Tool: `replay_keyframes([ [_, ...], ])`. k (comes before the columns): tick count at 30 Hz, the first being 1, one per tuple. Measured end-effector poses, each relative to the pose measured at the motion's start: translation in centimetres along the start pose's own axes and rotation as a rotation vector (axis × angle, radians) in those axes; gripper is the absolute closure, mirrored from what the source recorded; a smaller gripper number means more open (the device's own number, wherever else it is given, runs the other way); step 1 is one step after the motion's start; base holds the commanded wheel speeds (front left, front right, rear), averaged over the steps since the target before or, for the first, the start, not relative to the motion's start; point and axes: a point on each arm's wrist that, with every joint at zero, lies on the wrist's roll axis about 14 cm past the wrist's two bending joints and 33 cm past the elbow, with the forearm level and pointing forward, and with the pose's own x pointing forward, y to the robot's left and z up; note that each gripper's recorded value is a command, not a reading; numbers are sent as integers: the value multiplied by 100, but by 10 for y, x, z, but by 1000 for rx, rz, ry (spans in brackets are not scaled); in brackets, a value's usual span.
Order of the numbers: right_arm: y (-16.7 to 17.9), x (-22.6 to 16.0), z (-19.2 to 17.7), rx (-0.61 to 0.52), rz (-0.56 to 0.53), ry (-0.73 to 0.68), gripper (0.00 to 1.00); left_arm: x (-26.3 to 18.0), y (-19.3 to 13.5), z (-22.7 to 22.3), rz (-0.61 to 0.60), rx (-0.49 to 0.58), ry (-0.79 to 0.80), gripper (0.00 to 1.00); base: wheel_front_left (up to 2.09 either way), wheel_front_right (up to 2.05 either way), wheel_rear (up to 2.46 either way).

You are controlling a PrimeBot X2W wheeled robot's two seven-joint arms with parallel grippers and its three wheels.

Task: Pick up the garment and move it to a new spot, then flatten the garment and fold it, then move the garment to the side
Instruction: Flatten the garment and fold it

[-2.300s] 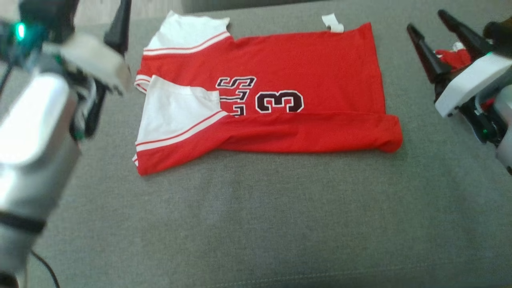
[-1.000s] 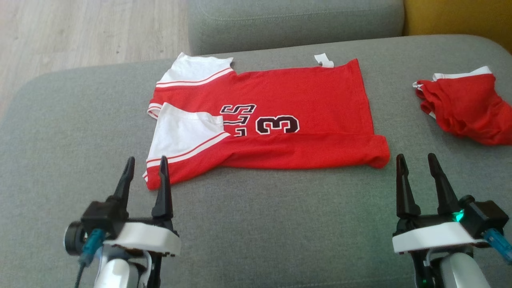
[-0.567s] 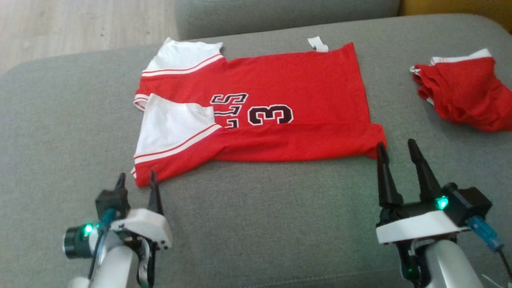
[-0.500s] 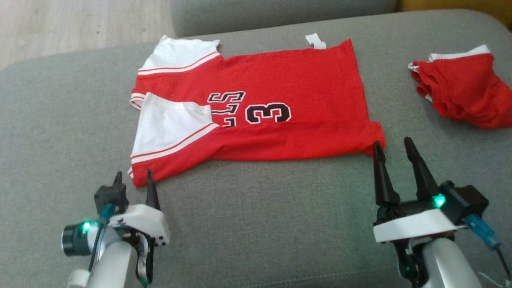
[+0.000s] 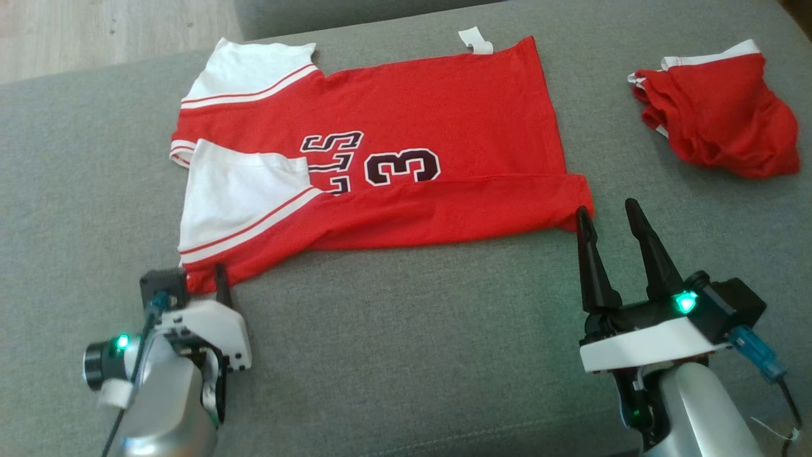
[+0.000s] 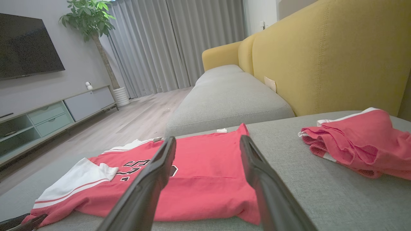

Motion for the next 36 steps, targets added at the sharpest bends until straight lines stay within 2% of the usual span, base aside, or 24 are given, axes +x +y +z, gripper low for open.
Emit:
replay_keyframes([
  [5,-4,-1,-2,6,-12,5,0,10,-4,-1,-31,21,46,0,0,0,0],
  [6,-4,-1,-2,6,-12,5,0,12,-5,-1,-35,21,51,56,0,0,0],
  [7,-4,0,-2,6,-11,5,0,13,-5,0,-38,22,53,100,0,0,0],
  [16,-4,2,-18,-9,-7,57,0,7,-1,20,-30,-7,-36,100,0,0,0],
  [23,-19,15,-43,-28,-41,182,0,-4,-2,83,-43,-12,-269,100,0,0,0],
  [30,-49,17,-80,21,-141,355,0,-18,-7,69,-64,14,-267,100,0,0,0],
  [36,-52,26,-96,61,-162,426,0,-17,-7,69,-64,14,-272,100,0,0,0],
])
